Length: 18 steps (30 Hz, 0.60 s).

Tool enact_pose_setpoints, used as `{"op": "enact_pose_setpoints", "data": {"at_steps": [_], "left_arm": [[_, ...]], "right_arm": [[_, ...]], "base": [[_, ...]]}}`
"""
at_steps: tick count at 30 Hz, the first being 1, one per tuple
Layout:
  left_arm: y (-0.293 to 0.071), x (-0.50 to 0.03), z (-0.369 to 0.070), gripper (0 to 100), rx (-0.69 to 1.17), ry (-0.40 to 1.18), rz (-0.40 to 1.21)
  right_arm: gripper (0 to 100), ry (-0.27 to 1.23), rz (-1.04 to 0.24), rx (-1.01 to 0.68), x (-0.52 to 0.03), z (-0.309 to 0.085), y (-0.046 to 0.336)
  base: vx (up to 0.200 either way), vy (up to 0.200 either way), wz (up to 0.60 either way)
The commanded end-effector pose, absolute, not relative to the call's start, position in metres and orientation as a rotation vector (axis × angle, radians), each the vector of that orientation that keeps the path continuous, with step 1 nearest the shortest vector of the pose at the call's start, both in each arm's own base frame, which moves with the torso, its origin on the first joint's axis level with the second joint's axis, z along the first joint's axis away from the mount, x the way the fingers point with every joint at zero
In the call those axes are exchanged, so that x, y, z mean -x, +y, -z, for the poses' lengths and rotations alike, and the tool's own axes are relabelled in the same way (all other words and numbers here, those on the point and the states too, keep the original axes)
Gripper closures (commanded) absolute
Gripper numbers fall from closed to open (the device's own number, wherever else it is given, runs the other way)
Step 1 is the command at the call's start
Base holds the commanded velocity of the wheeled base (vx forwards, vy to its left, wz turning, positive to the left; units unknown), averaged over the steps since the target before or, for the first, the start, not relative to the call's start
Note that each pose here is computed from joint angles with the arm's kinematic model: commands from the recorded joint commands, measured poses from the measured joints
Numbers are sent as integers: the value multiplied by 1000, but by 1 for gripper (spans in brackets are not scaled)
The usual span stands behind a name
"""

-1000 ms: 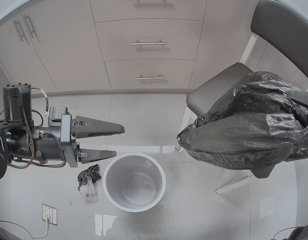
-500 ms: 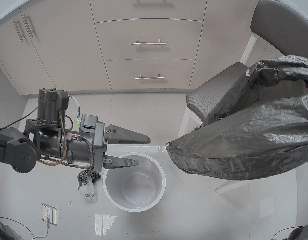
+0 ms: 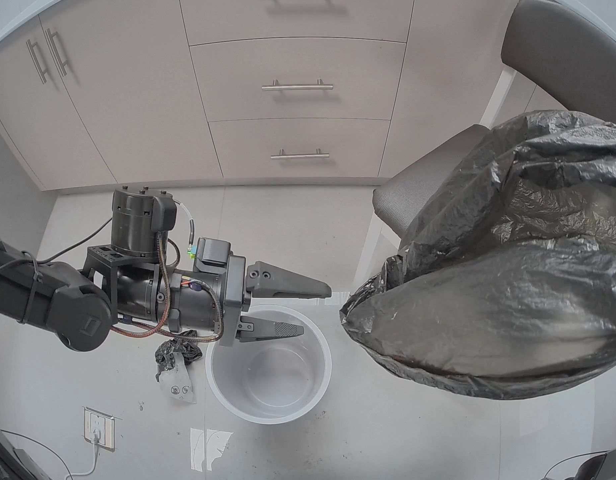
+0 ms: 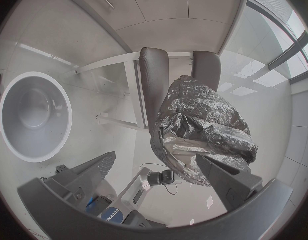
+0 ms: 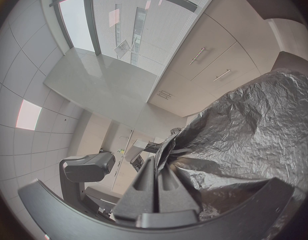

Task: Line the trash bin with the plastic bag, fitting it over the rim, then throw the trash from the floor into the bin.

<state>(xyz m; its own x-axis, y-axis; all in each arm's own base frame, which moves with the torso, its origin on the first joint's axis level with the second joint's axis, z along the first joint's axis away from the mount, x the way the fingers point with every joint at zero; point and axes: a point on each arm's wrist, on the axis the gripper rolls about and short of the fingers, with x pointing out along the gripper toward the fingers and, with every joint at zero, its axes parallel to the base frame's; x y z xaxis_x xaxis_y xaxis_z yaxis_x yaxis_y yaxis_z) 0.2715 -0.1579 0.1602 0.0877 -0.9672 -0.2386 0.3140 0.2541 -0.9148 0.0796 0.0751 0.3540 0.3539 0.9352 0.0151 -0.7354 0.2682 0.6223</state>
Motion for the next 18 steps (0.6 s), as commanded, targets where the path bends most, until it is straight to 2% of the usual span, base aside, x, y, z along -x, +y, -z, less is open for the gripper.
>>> {"op": "enact_pose_setpoints", "data": {"at_steps": [1, 12, 18], "left_arm": [[-163, -273, -161, 0, 804, 1041, 1142], [-178, -279, -158, 0, 783, 1023, 1189], [-191, -276, -147, 0, 770, 1064, 1206]], "right_arm": [[100, 413, -1191, -591, -81, -353, 79], [100, 474, -1258, -573, -85, -350, 94], [100, 471, -1274, -565, -89, -355, 100]], "base": [[0, 0, 0], [0, 0, 0], [0, 0, 0]]}}
